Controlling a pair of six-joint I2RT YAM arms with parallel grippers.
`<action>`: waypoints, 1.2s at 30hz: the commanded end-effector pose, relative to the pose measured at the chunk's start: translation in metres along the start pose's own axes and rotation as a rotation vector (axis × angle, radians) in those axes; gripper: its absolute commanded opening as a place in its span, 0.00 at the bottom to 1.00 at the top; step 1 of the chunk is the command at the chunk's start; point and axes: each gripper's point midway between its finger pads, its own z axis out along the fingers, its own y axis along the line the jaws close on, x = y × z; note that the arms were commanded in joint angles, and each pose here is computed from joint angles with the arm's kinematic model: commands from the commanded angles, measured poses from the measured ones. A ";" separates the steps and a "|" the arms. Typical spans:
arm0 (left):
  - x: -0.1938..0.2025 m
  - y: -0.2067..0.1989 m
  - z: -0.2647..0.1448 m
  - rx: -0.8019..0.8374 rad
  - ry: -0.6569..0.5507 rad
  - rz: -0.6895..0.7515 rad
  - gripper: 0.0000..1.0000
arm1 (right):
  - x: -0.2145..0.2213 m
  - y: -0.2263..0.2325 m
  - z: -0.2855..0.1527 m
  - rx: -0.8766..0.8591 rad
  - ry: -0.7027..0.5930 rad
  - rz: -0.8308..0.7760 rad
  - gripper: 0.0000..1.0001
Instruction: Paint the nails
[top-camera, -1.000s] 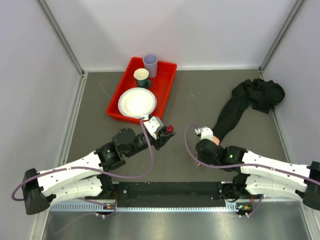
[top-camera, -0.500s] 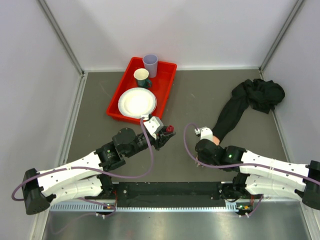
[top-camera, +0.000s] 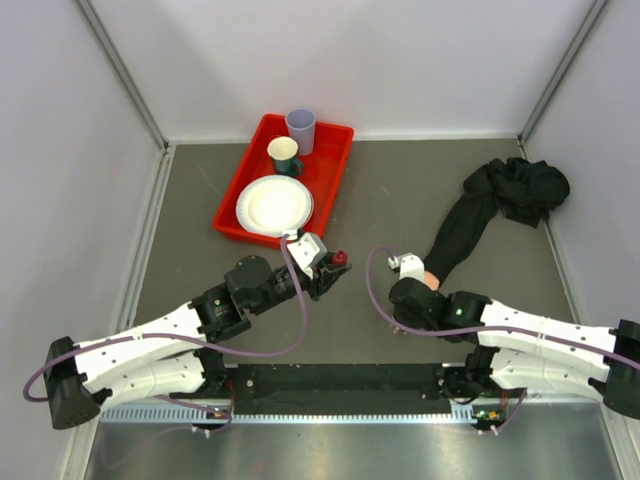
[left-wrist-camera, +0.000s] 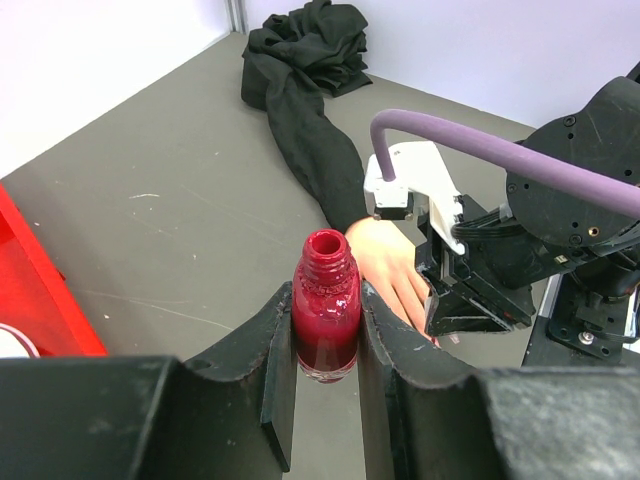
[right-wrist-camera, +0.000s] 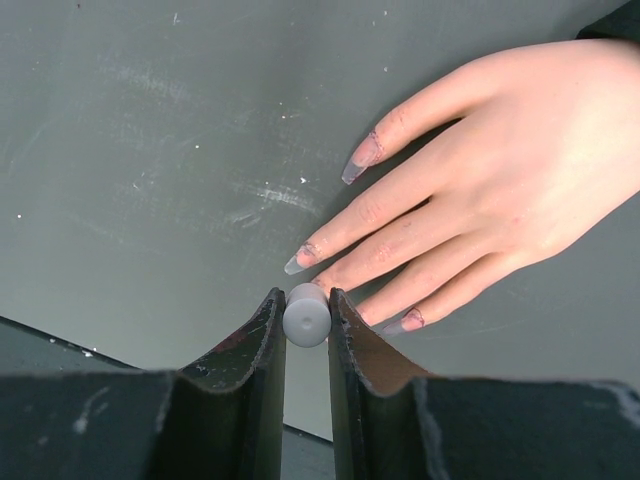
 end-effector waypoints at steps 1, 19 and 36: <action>-0.024 -0.001 0.002 0.005 -0.066 0.013 0.00 | -0.006 0.008 0.001 -0.022 -0.028 -0.002 0.00; -0.022 -0.001 0.001 0.003 -0.061 0.013 0.00 | -0.007 0.006 -0.002 -0.015 -0.031 0.021 0.00; -0.023 -0.001 0.002 0.006 -0.061 0.013 0.00 | -0.005 0.005 -0.004 -0.019 -0.024 0.028 0.00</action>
